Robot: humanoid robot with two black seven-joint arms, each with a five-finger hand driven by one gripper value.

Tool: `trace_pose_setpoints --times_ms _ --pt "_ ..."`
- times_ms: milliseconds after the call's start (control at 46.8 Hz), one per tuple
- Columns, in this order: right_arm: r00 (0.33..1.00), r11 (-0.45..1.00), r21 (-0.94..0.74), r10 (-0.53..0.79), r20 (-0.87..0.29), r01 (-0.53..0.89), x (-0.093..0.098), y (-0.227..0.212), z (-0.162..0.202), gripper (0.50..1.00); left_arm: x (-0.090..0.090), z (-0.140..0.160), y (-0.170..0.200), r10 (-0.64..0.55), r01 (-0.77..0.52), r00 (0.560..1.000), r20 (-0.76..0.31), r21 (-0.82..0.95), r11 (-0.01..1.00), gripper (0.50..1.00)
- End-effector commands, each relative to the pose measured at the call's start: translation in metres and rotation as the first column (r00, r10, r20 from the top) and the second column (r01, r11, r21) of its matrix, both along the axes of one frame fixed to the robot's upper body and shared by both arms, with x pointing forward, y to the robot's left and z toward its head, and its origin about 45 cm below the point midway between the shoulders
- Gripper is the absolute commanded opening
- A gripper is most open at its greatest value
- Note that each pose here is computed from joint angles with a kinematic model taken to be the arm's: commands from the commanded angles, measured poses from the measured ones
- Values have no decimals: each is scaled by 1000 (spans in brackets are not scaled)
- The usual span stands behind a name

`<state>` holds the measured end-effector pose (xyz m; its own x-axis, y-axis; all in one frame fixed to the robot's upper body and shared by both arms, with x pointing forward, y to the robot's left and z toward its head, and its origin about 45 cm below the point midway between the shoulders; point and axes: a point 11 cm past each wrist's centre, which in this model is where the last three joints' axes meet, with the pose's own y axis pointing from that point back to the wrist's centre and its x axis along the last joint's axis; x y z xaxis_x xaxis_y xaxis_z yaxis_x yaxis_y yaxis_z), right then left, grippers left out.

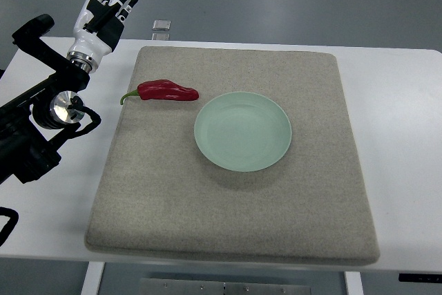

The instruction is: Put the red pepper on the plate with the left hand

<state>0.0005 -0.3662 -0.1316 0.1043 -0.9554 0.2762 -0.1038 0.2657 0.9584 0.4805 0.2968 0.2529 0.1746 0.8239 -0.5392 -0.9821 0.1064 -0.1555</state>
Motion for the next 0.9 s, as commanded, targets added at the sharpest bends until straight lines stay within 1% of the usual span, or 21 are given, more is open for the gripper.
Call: trace_pose_setpoints --times_ms 0,107,342,428,492,599,727,877 --pt "1000 1000 0 0 0 0 0 0 0 928 0 -2 0 14 -14 1000 -13 10 1000 999" --pt "1000 1000 0 0 -1 0 -1 0 0 928 1 -6 2 53 -52 998 -39 32 998 999" --pt "1000 1000 0 0 0 0 0 0 0 928 0 -15 -4 57 -49 996 -68 109 993 996" --pt "1000 1000 0 0 0 0 0 0 0 928 0 -14 -5 56 -45 997 -57 179 983 994" --pt "1000 1000 0 0 0 0 0 0 0 928 -1 -13 -8 45 -33 998 -40 265 964 994" --pt "1000 1000 0 0 0 0 0 0 0 928 -2 -12 -13 20 -16 1000 -4 422 906 992" --pt "1000 1000 0 0 0 0 0 0 0 928 -5 -11 -23 -51 24 998 32 570 822 990" --pt "1000 1000 0 0 0 0 0 0 0 928 -11 -20 -30 -157 81 987 29 754 652 988"
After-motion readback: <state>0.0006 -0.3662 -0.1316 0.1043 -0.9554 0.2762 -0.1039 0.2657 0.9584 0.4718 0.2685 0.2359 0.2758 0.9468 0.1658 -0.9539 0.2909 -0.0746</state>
